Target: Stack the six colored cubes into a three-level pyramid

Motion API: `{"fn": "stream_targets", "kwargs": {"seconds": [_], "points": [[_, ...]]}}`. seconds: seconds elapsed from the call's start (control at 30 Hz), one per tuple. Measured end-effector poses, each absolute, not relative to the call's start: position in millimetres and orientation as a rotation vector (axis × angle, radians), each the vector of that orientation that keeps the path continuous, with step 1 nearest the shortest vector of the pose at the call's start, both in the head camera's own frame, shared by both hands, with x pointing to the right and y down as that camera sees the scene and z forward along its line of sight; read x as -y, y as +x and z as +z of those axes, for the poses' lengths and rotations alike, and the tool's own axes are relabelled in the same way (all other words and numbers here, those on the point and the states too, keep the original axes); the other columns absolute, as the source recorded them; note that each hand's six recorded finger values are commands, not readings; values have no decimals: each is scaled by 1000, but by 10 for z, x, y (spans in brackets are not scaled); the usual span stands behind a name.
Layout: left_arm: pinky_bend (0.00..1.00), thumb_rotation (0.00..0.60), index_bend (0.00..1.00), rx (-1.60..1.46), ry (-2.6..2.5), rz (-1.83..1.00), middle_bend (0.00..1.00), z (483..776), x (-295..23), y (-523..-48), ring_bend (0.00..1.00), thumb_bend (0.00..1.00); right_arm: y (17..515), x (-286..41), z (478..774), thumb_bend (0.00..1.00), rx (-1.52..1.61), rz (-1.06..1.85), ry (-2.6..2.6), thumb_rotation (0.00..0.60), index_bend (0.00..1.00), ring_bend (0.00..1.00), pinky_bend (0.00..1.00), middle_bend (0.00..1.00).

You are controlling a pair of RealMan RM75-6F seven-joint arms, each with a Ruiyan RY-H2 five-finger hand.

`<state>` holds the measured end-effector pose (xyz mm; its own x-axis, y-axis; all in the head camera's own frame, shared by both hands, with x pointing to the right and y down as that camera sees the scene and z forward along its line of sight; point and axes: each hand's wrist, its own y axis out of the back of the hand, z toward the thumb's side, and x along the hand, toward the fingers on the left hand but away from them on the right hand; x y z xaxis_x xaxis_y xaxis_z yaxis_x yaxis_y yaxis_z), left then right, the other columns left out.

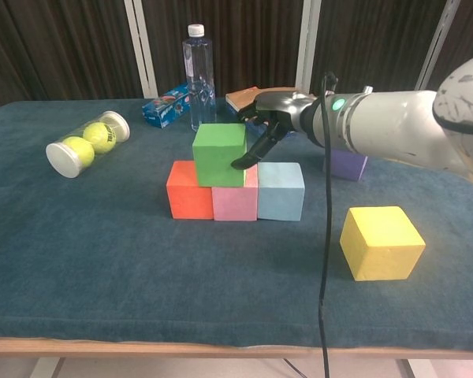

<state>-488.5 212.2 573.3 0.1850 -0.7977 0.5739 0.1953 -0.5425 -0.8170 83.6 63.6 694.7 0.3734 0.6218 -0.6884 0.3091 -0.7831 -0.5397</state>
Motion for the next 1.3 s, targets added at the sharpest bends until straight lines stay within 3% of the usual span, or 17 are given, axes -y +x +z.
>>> {"fn": "stream_targets", "kwargs": {"seconds": [0.47,0.8,1.3], "points": [[67,506,91,-581,-1616,-1495,20,5730,-2121,-4899,0,65,846,-655,6960,306,785,1397,-2315,600,76,0,0,0],[67,505,91,-584,-1613,-1498,20,5719,-2131,-4910,0,65,874,-667,6936,306,773,1400,-2318,600,2,0,0,0],[67,505,86,-576,-1612,-1497,20,5724,-2140,-4885,0,65,970,-667,6857,304,781,1404,-2311,600,0,0,0,0]]}}
